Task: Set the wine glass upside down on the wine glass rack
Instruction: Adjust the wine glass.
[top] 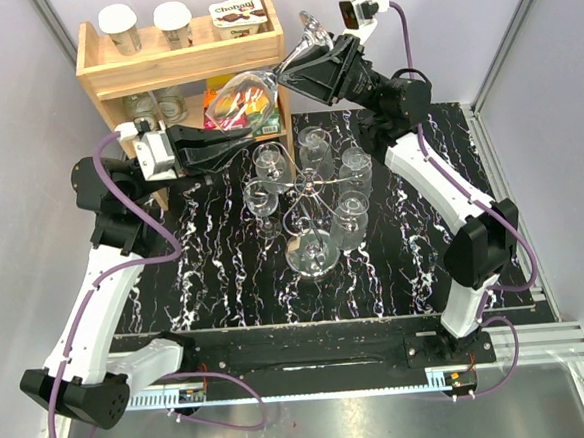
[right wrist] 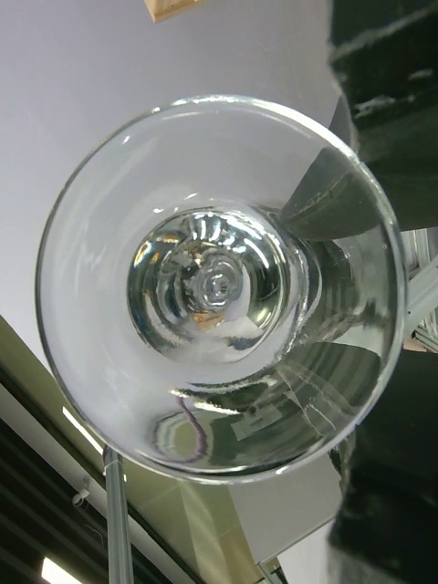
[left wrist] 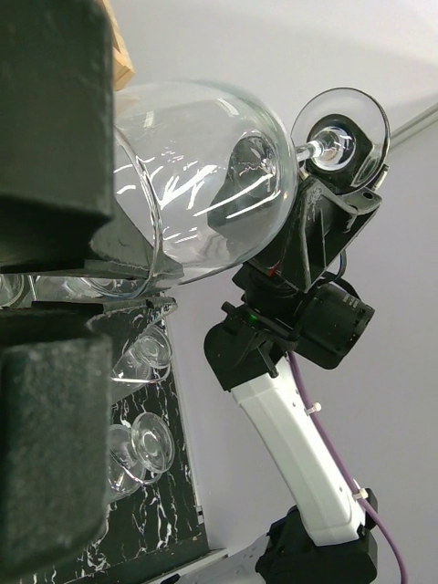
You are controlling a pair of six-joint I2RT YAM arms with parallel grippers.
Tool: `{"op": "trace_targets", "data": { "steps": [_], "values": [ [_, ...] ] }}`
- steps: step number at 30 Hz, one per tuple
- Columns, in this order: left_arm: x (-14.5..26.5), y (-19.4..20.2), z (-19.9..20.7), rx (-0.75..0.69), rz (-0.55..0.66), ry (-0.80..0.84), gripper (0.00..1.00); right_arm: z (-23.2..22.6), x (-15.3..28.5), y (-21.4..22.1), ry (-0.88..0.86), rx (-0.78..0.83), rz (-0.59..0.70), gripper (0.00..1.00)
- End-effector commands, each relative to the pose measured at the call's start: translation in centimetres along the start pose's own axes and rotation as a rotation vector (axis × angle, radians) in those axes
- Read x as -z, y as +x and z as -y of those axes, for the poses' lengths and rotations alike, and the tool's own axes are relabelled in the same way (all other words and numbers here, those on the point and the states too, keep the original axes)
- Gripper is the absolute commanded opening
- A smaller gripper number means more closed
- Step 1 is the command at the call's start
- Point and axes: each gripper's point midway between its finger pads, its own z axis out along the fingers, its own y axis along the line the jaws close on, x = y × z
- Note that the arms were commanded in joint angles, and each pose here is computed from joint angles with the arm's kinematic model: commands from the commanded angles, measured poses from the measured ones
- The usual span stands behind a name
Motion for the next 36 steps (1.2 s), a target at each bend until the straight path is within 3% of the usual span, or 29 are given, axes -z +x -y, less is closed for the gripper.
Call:
{"op": "trace_targets", "data": {
  "steps": [1,7,36],
  "values": [
    [-0.1,7.7,2.6,0.328,-0.16,0.081,0.0,-5.9,-1.5,2.1,-0.159,0.1,-0.081,0.47],
    [-0.9,7.4,2.5,0.34,-0.164,0.096,0.0,-5.9,-1.6,2.3,-0.163,0.108,-0.087,0.41],
    [-2.8,12.0,4.3,0.44,-0.238,0.117,0.0,-8.5,-2.0,2.9,-0.266,0.146,-0.071,0.42]
  ]
}}
